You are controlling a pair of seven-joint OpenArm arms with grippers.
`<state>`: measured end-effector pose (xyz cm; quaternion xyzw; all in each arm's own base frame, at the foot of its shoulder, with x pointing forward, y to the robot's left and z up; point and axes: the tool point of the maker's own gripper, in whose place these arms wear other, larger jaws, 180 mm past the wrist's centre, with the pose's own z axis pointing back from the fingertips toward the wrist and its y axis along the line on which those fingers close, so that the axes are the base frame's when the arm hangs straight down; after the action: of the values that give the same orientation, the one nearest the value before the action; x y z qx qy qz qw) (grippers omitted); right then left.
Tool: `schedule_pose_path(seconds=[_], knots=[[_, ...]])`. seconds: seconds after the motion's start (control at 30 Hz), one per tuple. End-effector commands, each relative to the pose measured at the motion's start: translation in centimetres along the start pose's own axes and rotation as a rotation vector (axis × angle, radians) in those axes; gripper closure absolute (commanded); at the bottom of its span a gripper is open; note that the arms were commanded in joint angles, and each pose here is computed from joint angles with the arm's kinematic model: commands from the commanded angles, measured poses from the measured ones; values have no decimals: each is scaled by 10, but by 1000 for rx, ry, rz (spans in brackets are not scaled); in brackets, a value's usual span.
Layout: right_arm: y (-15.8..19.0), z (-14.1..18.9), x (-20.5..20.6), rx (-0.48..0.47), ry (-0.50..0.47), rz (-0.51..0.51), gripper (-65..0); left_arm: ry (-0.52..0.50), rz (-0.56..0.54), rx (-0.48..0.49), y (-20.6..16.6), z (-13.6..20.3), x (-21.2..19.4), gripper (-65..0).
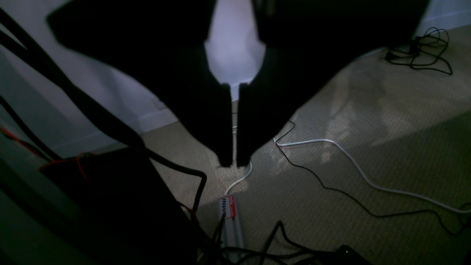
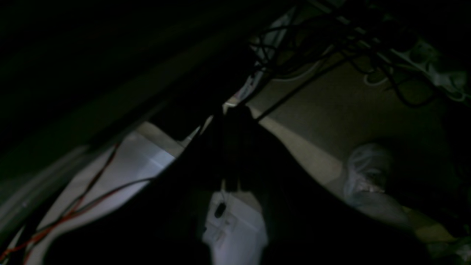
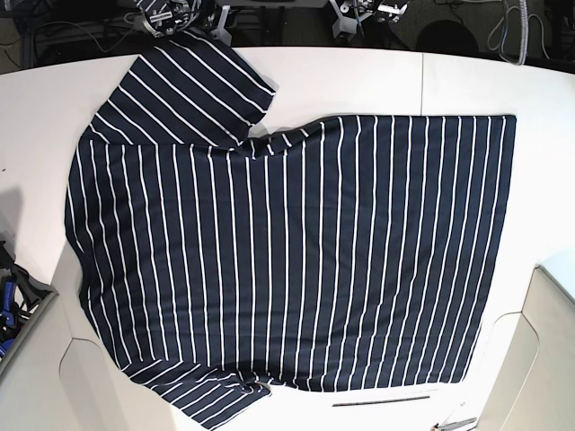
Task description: Fold the T-shirt properly
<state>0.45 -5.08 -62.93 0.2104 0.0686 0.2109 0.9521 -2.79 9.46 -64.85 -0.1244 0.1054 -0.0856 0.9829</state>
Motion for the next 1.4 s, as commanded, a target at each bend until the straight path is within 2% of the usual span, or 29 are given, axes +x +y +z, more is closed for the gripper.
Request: schedule_pose_path(seconds=[0.0, 0.23, 0.37, 0.5, 0.63, 0.8, 0.93, 1.1, 1.23, 1.37], knots=[[0, 2, 4, 11, -11, 5, 0, 4, -5, -11, -2, 0, 0, -25], [0, 3, 5, 10, -15, 7, 0, 3, -2, -12, -2, 0, 0, -26], [0, 3, 5, 11, -14, 7, 0, 9, 50, -36, -7, 0, -1, -26], [5, 4, 1, 55, -14, 5, 0, 97, 83, -79, -14, 2, -17, -26], [4, 6, -8, 81, -33, -55, 0, 217, 129, -109, -14, 7, -41, -26], [4, 12, -27, 78, -47, -72, 0, 248, 124, -200, -18, 12, -68, -26], [3, 24, -41, 74, -73, -78, 0, 211, 134, -231, -15, 18, -81, -26], [9, 48, -63, 98, -69, -95, 0, 130, 176, -217, -2, 32, -94, -26], [18, 74, -69, 122, -114, -59, 0, 60, 235, -191, 12, 49, -107, -26], [30, 104, -67, 131, -177, 6, 0, -29, 260, -209, 16, 73, -111, -26]])
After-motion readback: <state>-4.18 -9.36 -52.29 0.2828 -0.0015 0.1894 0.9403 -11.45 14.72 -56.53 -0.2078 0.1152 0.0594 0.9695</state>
